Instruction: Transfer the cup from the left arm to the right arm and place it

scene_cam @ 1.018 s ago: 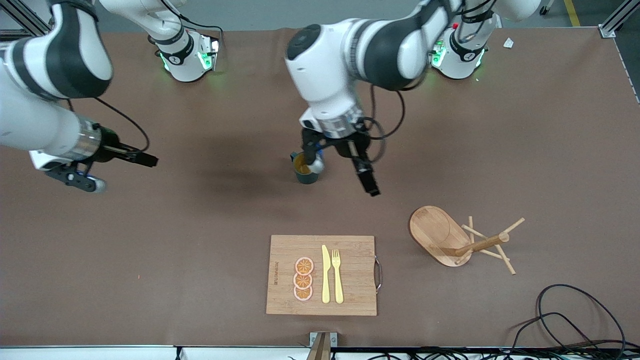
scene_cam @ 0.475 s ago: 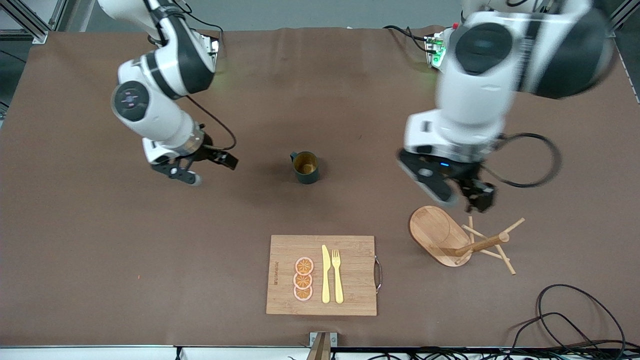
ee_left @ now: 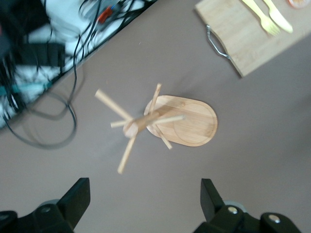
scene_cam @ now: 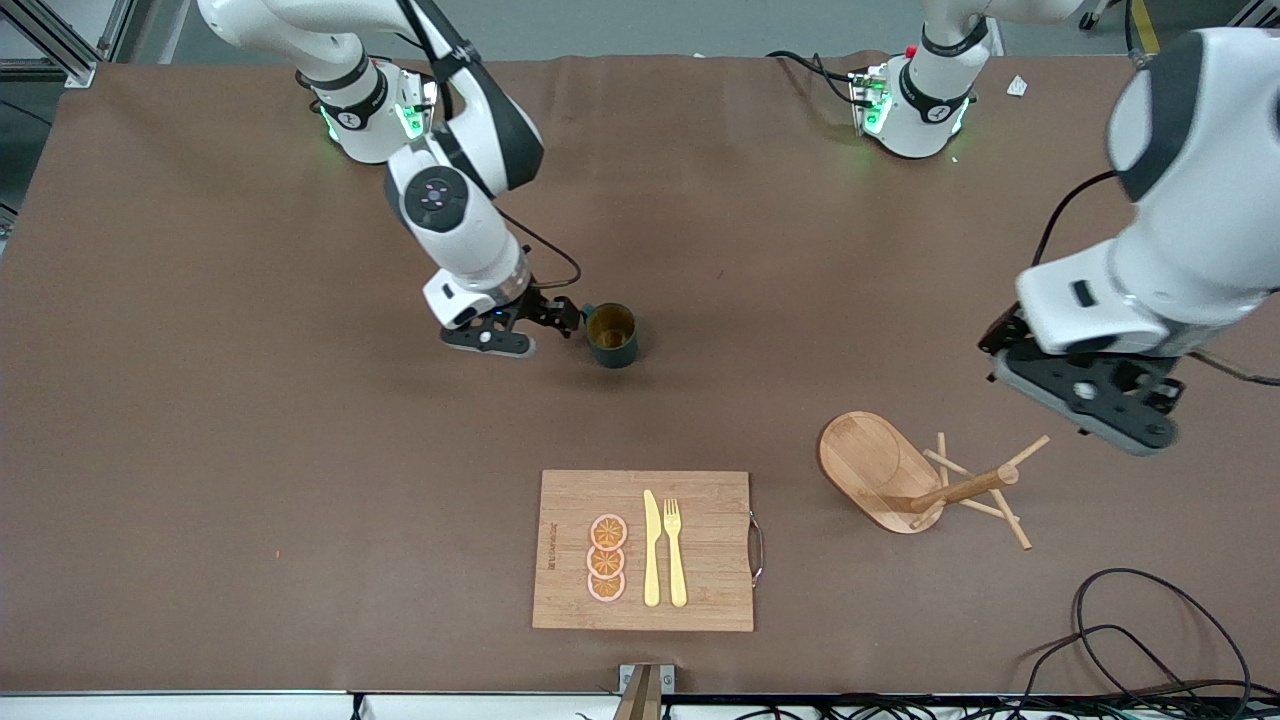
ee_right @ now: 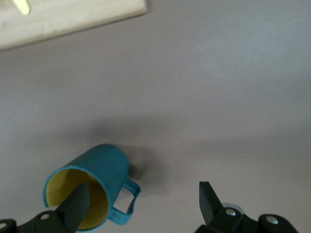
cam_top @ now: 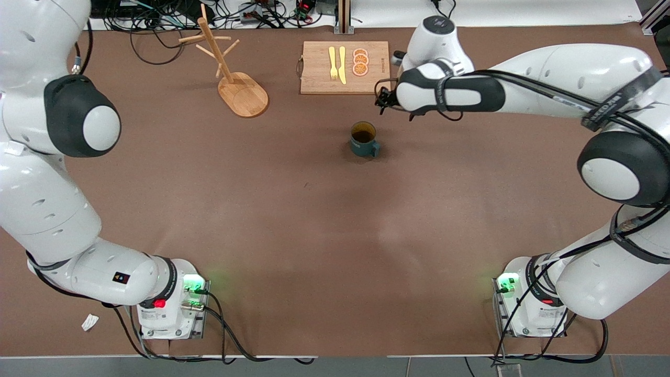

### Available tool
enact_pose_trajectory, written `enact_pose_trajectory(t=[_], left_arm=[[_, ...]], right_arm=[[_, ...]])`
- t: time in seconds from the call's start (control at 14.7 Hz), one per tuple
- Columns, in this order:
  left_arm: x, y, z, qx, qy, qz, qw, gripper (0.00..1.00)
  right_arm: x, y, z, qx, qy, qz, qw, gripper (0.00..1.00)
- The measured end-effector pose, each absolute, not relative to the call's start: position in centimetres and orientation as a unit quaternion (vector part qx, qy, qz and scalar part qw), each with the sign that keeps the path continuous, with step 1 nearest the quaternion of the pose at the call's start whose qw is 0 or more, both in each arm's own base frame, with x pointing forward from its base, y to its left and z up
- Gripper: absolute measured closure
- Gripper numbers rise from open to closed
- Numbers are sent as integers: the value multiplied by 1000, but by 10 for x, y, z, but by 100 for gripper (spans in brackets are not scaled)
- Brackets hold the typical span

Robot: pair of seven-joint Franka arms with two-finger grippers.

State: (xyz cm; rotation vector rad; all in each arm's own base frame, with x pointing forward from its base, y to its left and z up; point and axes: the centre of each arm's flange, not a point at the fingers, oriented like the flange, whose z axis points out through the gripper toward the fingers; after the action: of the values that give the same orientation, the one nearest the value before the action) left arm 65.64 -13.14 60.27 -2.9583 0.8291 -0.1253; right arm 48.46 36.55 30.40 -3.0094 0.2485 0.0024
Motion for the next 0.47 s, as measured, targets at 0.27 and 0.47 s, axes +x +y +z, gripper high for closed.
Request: enact_pose_trajectory(t=[0.27, 0.47], left_arm=[[641, -80, 615, -991, 136, -2, 1, 0], [631, -46, 616, -995, 98, 11, -2, 0]], right_arm=[[480, 395, 286, -997, 56, 2, 53, 0], [469, 412, 282, -998, 37, 3, 49, 0]])
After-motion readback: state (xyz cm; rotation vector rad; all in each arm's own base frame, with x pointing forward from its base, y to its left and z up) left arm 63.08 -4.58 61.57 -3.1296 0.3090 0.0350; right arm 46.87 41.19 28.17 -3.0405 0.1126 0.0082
